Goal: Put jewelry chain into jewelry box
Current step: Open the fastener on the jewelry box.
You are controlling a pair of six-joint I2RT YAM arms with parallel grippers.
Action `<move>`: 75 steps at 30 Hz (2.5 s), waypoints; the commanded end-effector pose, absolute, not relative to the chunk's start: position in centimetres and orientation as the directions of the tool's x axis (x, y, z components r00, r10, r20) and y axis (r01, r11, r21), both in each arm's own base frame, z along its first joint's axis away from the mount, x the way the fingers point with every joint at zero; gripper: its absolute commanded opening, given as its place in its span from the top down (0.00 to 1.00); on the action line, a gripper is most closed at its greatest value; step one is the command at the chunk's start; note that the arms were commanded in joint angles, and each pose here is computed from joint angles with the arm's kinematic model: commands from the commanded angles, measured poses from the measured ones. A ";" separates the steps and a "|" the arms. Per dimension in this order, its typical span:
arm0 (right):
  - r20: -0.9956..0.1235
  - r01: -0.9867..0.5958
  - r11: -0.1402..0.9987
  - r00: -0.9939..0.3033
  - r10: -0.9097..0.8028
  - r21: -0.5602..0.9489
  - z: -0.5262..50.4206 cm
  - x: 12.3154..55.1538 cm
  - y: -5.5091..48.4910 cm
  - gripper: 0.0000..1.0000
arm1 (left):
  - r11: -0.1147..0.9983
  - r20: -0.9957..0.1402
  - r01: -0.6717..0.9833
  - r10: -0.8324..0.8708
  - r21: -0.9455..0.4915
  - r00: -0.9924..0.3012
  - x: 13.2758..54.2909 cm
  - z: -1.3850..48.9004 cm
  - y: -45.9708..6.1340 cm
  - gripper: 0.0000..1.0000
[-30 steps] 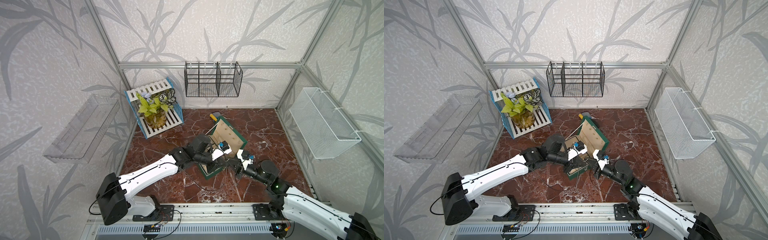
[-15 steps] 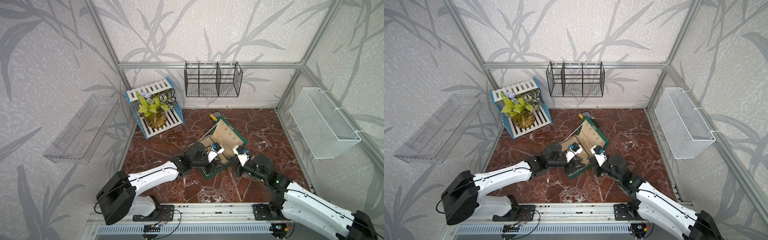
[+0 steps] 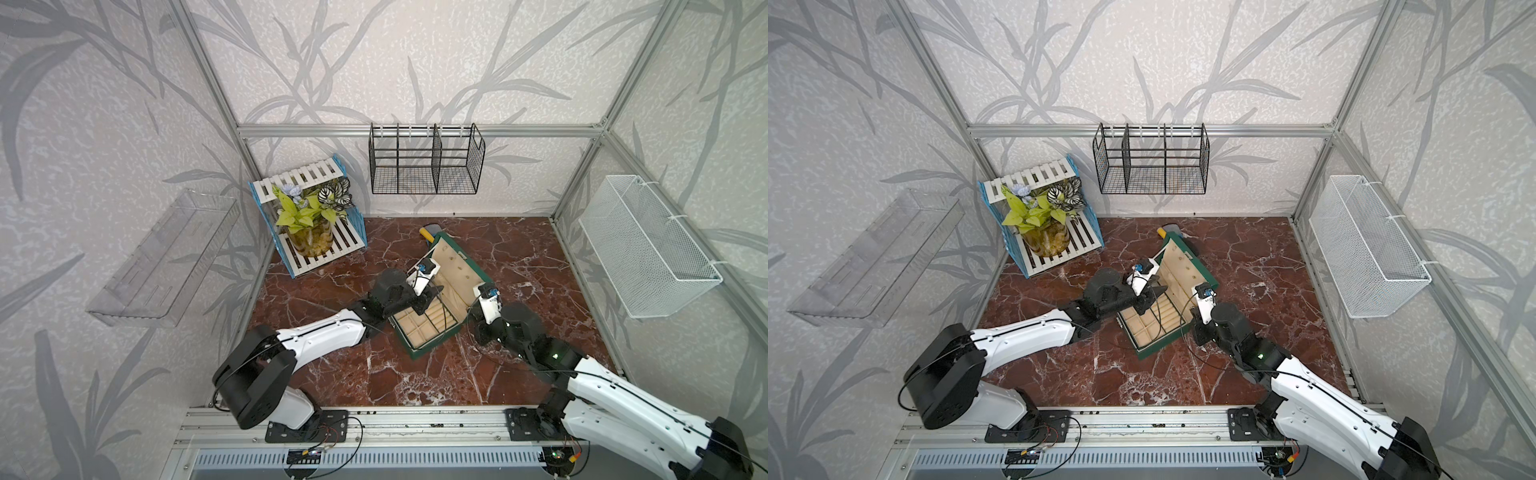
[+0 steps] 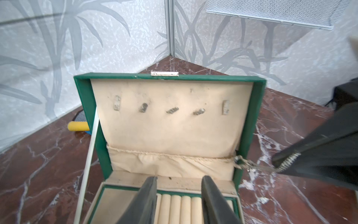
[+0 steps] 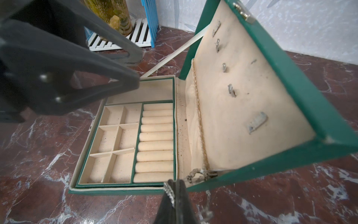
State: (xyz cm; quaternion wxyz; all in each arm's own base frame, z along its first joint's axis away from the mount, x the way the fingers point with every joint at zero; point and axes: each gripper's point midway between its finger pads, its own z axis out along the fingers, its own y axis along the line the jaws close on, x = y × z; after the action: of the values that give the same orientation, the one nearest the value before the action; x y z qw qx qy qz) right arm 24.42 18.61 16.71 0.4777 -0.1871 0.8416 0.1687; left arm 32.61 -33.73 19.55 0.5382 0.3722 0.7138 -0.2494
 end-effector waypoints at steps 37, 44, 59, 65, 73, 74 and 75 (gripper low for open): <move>-0.871 -0.396 0.892 -0.492 -0.004 0.220 18.1 25.0 18.0 1.00 | 0.589 -0.950 0.790 0.312 0.170 -0.029 41.6 18.6 -38.3 0.91; -0.868 -0.394 0.892 -0.496 -0.003 0.222 18.1 25.0 18.0 1.00 | 0.650 -0.957 0.745 0.285 0.151 -0.055 41.9 18.5 -36.6 0.92; -0.863 -0.401 0.886 -0.505 -0.004 0.231 18.1 24.9 18.3 1.00 | 0.664 -0.952 0.741 0.281 0.103 -0.119 41.1 15.9 -35.5 0.93; -0.862 -0.405 0.885 -0.507 -0.009 0.229 18.1 24.9 18.4 1.00 | 0.666 -0.949 0.740 0.283 0.089 -0.140 41.2 15.0 -35.5 0.93; -0.860 -0.404 0.886 -0.510 -0.011 0.228 18.1 24.9 18.4 1.00 | 0.670 -0.941 0.739 0.290 0.068 -0.176 41.1 13.6 -35.3 0.93; -0.860 -0.406 0.885 -0.510 -0.012 0.228 18.2 24.9 18.4 1.00 | 0.671 -0.940 0.739 0.290 0.065 -0.181 41.1 13.5 -35.2 0.93; -0.861 -0.406 0.885 -0.509 -0.012 0.228 18.2 24.9 18.4 1.00 | 0.670 -0.939 0.740 0.289 0.060 -0.186 41.0 13.3 -35.3 0.93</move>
State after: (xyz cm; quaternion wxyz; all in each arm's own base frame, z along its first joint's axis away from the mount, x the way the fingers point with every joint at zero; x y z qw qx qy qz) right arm 24.69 18.31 17.43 0.4755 -0.1276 0.8470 0.2005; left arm 41.14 -36.81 18.18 0.5887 0.3515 0.6915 -0.2275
